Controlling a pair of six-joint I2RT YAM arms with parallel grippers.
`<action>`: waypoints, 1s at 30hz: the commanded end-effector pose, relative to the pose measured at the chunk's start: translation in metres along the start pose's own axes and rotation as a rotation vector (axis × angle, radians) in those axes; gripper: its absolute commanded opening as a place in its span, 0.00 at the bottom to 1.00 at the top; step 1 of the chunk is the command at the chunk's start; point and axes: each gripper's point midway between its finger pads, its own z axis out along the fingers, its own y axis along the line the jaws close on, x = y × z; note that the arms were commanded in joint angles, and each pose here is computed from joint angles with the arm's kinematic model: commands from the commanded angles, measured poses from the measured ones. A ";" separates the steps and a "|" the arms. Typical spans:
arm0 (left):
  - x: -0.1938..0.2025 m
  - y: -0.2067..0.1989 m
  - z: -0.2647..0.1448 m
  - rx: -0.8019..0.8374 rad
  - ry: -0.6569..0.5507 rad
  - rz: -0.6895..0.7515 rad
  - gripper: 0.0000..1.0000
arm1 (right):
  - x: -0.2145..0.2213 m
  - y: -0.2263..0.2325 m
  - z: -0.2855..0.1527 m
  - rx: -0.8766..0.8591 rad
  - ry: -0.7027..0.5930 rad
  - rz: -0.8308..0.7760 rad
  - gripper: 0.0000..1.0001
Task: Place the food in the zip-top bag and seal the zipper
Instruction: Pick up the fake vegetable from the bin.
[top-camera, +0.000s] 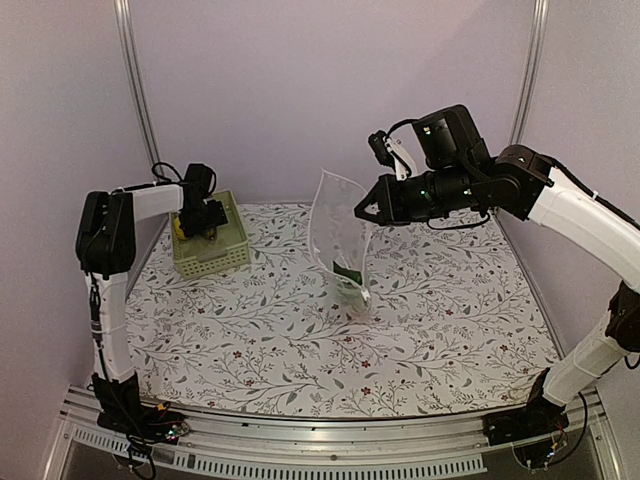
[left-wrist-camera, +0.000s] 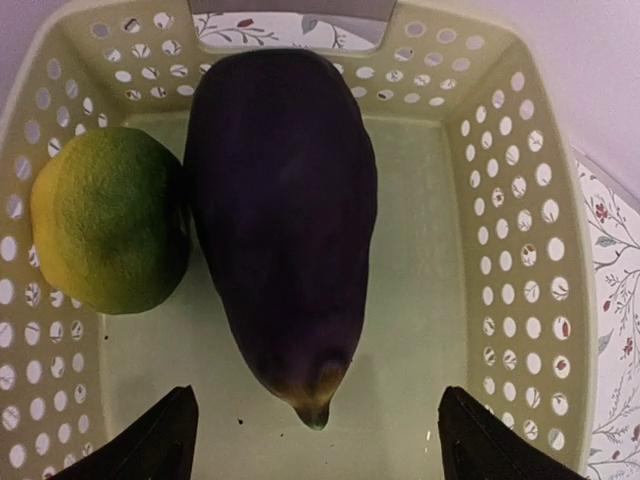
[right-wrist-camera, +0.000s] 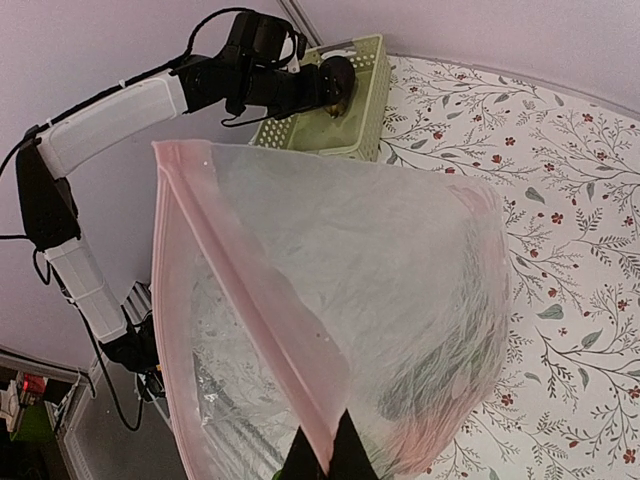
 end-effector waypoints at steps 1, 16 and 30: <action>-0.002 0.015 0.010 -0.040 0.009 -0.034 0.84 | -0.005 0.002 -0.003 -0.014 -0.022 -0.009 0.00; 0.003 0.023 0.039 -0.041 0.060 -0.061 0.72 | -0.003 0.003 -0.002 -0.020 -0.017 0.002 0.00; 0.000 0.023 0.052 -0.041 0.067 -0.059 0.62 | -0.007 0.007 -0.004 -0.038 -0.030 0.003 0.00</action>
